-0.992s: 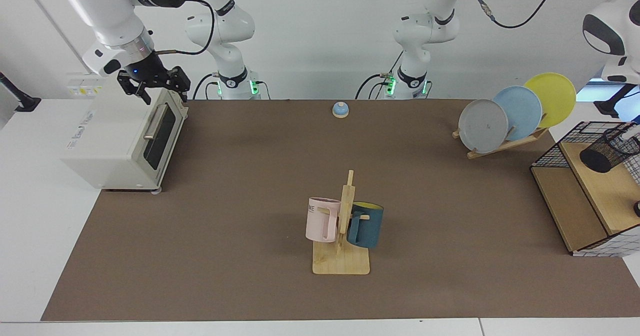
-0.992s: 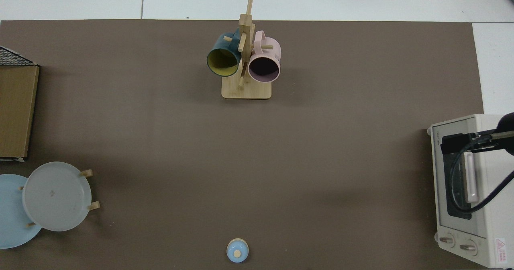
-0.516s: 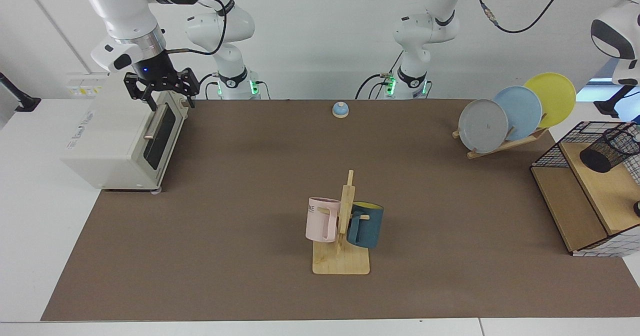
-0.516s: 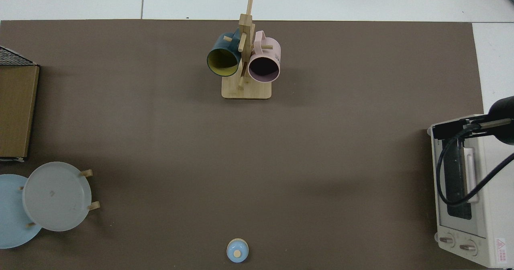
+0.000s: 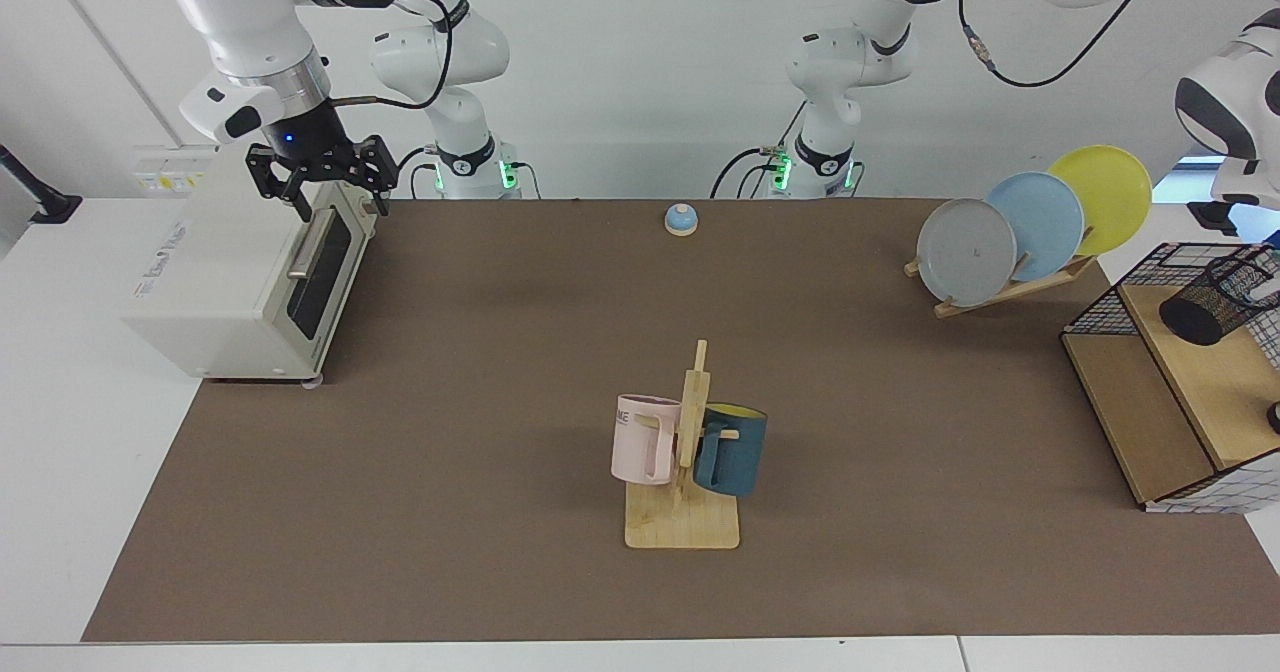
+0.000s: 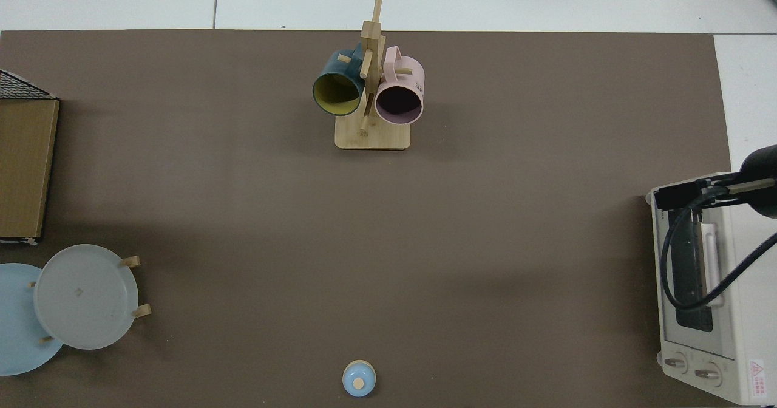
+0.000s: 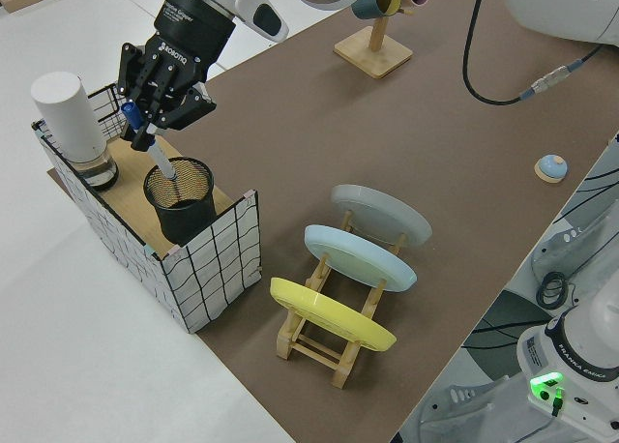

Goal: Put markers into pen holder

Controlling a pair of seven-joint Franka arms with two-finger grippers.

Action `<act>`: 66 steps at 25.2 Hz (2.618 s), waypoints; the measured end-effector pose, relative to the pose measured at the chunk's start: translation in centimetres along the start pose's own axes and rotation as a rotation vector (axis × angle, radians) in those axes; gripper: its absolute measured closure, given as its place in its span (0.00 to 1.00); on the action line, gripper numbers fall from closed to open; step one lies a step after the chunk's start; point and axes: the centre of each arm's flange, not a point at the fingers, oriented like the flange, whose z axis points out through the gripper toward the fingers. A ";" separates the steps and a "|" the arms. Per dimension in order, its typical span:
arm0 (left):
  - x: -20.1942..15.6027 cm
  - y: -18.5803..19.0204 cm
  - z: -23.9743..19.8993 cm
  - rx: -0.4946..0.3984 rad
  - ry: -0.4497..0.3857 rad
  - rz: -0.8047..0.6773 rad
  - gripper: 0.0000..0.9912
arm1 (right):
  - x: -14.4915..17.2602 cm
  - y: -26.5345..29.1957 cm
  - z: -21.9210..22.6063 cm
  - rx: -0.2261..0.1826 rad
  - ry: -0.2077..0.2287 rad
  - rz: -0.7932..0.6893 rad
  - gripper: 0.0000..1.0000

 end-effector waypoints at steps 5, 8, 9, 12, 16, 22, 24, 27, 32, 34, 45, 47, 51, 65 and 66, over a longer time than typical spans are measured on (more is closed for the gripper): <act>0.2 -0.1 0.2 -0.001 0.004 -0.013 0.67 | 0.0 0.0 0.0 0.000 0.000 0.000 0.00; 0.4 -0.1 0.1 0.004 0.031 -0.051 0.49 | 0.0 0.0 0.0 0.000 0.000 0.000 0.00; 0.5 -0.2 -0.1 0.007 0.043 -0.061 0.42 | 0.0 0.0 0.0 0.000 0.000 0.000 0.00; 1.1 -0.5 -0.7 0.021 0.073 -0.076 0.29 | 0.0 0.1 0.0 0.000 0.000 0.001 0.00; 2.7 -1.3 -2.0 0.046 0.127 -0.097 0.05 | 0.0 0.5 0.0 0.006 0.000 0.010 0.00; 6.6 -2.1 -4.5 0.021 0.255 -0.164 0.00 | 0.0 0.5 0.1 0.019 0.001 0.015 0.00; 8.2 -2.3 -5.5 -0.001 0.283 -0.194 0.00 | 0.0 0.5 0.1 0.019 0.001 0.015 0.00; 11.1 -2.7 -7.3 -0.020 0.325 -0.243 0.00 | 0.0 0.5 0.1 0.020 0.001 0.015 0.00; 15.7 -2.5 -9.4 -0.107 0.469 -0.412 0.00 | 0.0 0.2 0.1 0.020 0.001 0.010 0.00; 17.0 -2.2 -9.7 -0.156 0.510 -0.489 0.00 | 0.0 0.1 0.1 0.020 0.001 0.008 0.00; 22.8 -1.0 -12.9 -0.462 0.711 -0.922 0.00 | 0.0 0.2 0.1 0.020 0.001 0.008 0.00; 23.0 -0.9 -13.4 -0.516 0.710 -1.018 0.00 | 0.0 0.2 0.1 0.020 0.001 0.008 0.00; 23.3 -0.7 -14.1 -0.599 0.676 -1.190 0.00 | 0.0 0.2 0.1 0.020 0.001 0.009 0.00; 19.4 3.2 -21.9 -0.539 0.639 -1.305 0.00 | 0.0 0.2 0.1 0.020 0.001 0.009 0.00; 18.8 3.8 -22.3 -0.537 0.641 -1.312 0.00 | 0.0 0.2 0.1 0.020 0.001 0.009 0.00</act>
